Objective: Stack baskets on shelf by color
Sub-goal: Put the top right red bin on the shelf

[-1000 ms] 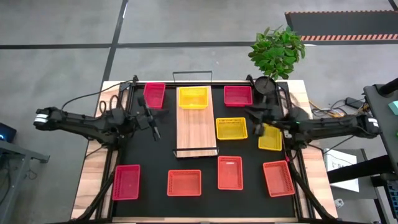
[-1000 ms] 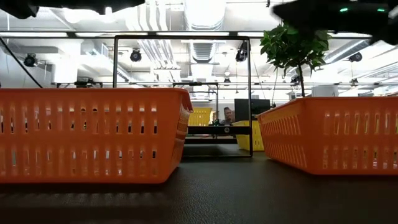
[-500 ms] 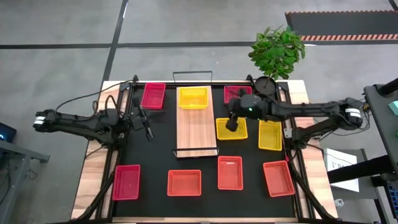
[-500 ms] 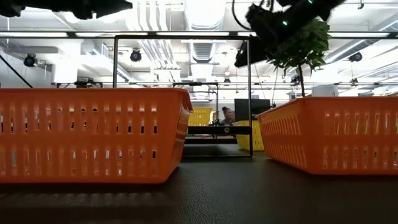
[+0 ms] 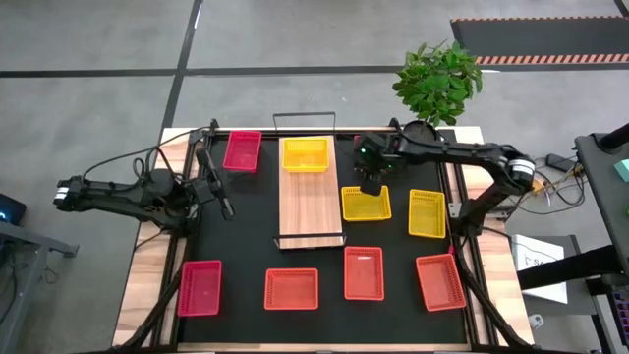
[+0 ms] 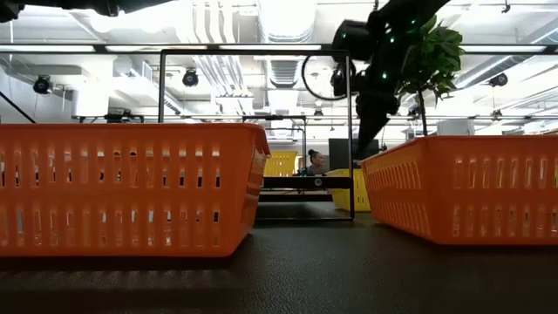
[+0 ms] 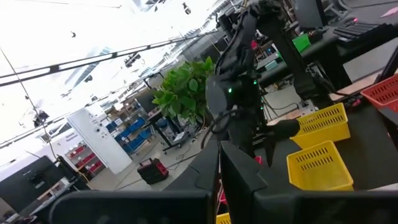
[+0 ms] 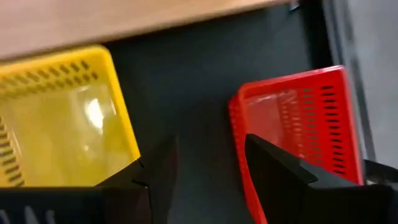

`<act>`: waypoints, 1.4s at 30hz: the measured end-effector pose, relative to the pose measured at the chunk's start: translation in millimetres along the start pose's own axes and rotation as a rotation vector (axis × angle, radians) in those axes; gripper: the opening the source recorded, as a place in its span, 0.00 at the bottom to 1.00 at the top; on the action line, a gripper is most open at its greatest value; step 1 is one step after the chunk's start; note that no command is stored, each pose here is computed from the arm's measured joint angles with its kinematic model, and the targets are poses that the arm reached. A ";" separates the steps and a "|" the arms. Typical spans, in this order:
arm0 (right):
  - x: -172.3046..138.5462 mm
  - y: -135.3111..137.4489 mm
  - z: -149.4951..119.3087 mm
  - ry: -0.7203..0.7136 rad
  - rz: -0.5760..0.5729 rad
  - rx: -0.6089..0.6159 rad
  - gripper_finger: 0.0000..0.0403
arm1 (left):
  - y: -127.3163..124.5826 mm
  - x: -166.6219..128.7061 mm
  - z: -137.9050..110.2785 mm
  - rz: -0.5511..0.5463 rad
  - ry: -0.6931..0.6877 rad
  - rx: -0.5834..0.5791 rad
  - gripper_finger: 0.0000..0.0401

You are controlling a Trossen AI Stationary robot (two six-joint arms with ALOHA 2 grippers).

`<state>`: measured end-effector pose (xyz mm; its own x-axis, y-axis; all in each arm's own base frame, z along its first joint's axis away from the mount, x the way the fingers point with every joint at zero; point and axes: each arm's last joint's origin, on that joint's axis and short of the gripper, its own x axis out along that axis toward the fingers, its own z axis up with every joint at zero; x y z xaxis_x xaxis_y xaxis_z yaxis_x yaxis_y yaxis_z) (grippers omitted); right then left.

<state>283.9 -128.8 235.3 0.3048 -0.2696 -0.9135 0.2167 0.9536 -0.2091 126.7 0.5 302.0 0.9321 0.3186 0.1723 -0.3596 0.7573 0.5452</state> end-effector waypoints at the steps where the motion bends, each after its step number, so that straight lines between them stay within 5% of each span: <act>1: 4.2 -2.5 -1.4 0.022 0.006 -0.004 0.44 | -0.1 0.1 0.0 0.000 0.000 0.003 0.00; 13: 52.7 -20.0 -16.2 0.217 0.015 0.012 0.43 | -0.5 0.6 -0.2 -0.002 0.002 0.027 0.00; 21: 43.0 -21.5 -18.7 0.241 0.024 0.001 0.42 | -1.0 1.2 -0.5 -0.004 0.005 0.031 0.00; 28: 26.9 -30.0 -17.7 0.214 -0.086 0.007 0.42 | -1.1 1.5 -0.4 -0.004 0.005 0.039 0.00; 38: 59.6 -36.5 -27.7 0.242 -0.085 -0.012 0.41 | -0.6 1.5 0.4 0.000 -0.001 0.052 0.00; 42: 65.1 -36.4 -27.0 0.238 -0.084 -0.034 0.32 | -0.5 1.5 0.4 0.001 -0.002 0.059 0.00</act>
<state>270.8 -177.4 174.1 0.0589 -0.3122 -0.9482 0.1994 0.9344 -0.2953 128.3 0.4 302.4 0.9319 0.3182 0.1743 -0.3574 0.7222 0.5922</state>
